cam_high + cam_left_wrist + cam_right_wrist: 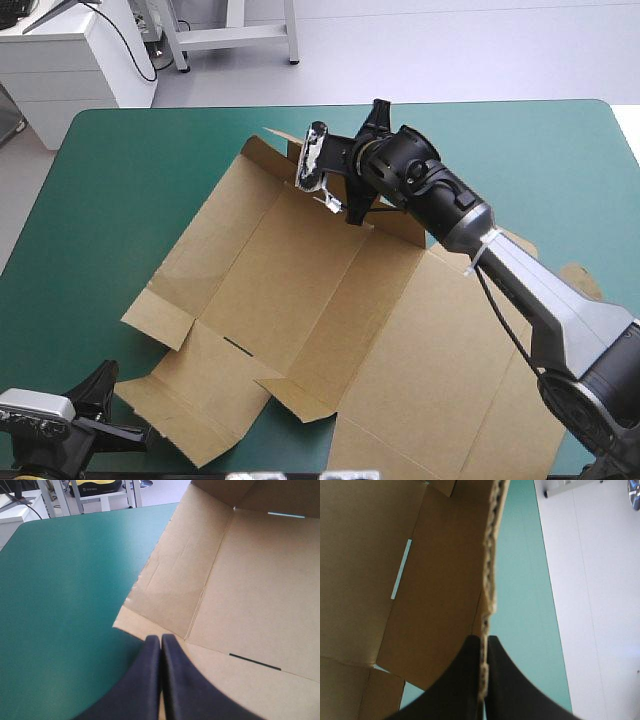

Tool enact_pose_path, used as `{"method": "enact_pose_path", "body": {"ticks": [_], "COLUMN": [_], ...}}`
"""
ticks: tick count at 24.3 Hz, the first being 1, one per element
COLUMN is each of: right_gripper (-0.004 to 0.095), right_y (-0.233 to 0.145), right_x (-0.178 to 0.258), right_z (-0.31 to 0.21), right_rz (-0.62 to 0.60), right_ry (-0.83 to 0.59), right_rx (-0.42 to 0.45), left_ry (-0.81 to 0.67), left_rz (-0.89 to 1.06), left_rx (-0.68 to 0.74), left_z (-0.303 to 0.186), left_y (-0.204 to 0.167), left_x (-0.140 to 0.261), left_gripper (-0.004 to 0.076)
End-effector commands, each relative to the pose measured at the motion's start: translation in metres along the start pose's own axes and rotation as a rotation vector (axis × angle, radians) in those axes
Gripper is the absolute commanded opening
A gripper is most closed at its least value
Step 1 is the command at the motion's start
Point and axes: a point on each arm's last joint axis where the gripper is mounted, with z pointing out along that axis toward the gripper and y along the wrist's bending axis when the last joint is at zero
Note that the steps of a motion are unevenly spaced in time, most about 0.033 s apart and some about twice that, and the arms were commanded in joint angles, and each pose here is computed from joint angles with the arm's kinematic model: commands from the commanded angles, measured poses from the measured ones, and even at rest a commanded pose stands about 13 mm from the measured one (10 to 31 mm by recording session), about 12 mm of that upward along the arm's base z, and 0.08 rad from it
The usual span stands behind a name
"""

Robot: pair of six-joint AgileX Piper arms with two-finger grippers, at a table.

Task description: Fold the box

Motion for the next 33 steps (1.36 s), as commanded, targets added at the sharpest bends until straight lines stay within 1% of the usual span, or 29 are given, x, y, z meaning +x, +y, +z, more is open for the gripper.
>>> {"method": "enact_pose_path", "body": {"ticks": [1, 2, 3, 4, 5, 6, 8, 10, 13, 17, 21, 24, 28, 33], "right_gripper": [0.0001, 0.0001, 0.0000, -0.0001, -0.0002, -0.0002, -0.0007, -0.0021, -0.0021, -0.0021, -0.0021, -0.0021, -0.0019, -0.0020], "right_y": [-0.005, -0.001, 0.003, 0.003, 0.003, 0.003, 0.006, 0.014, 0.023, 0.028, 0.030, 0.030, 0.032, 0.046], "right_x": [-0.027, -0.033, -0.042, -0.045, -0.052, -0.057, -0.066, -0.073, -0.078, -0.080, -0.085, -0.086, -0.085, -0.077], "right_z": [-0.033, -0.033, -0.030, -0.028, -0.021, -0.014, 0.001, 0.016, 0.032, 0.038, 0.038, 0.037, 0.039, 0.052], "right_rz": [-0.096, -0.122, -0.191, -0.217, -0.297, -0.361, -0.452, -0.500, -0.477, -0.470, -0.405, -0.369, -0.331, -0.350], "right_ry": [-0.208, -0.233, -0.269, -0.276, -0.293, -0.311, -0.348, -0.395, -0.421, -0.445, -0.516, -0.544, -0.541, -0.485], "right_rx": [0.155, 0.170, 0.223, 0.248, 0.319, 0.374, 0.435, 0.452, 0.415, 0.406, 0.393, 0.385, 0.356, 0.296], "left_ry": [-0.105, -0.105, -0.105, -0.105, -0.105, -0.105, -0.105, -0.105, -0.105, -0.105, -0.105, -0.105, -0.105, -0.105], "left_rz": [-0.013, -0.013, -0.013, -0.013, -0.013, -0.013, -0.013, -0.013, -0.013, -0.013, -0.013, -0.013, -0.013, -0.013], "left_rx": [-0.003, -0.003, -0.003, -0.003, -0.003, -0.003, -0.003, -0.003, -0.003, -0.003, -0.003, -0.003, -0.003, -0.003], "left_z": [-0.006, -0.006, -0.006, -0.006, -0.006, -0.006, -0.006, -0.006, -0.006, -0.006, -0.006, -0.006, -0.006, -0.006], "left_y": [0.000, 0.000, 0.000, 0.000, 0.000, 0.000, 0.000, 0.000, 0.000, 0.000, 0.000, 0.000, 0.000, 0.000], "left_x": [-0.012, -0.012, -0.012, -0.012, -0.012, -0.012, -0.012, -0.012, -0.012, -0.012, -0.012, -0.012, -0.012, -0.012], "left_gripper": [-0.0008, -0.0008, -0.0008, -0.0008, -0.0008, -0.0008, -0.0008, -0.0008, -0.0008, -0.0008, -0.0008, -0.0008, -0.0008, -0.0008]}}
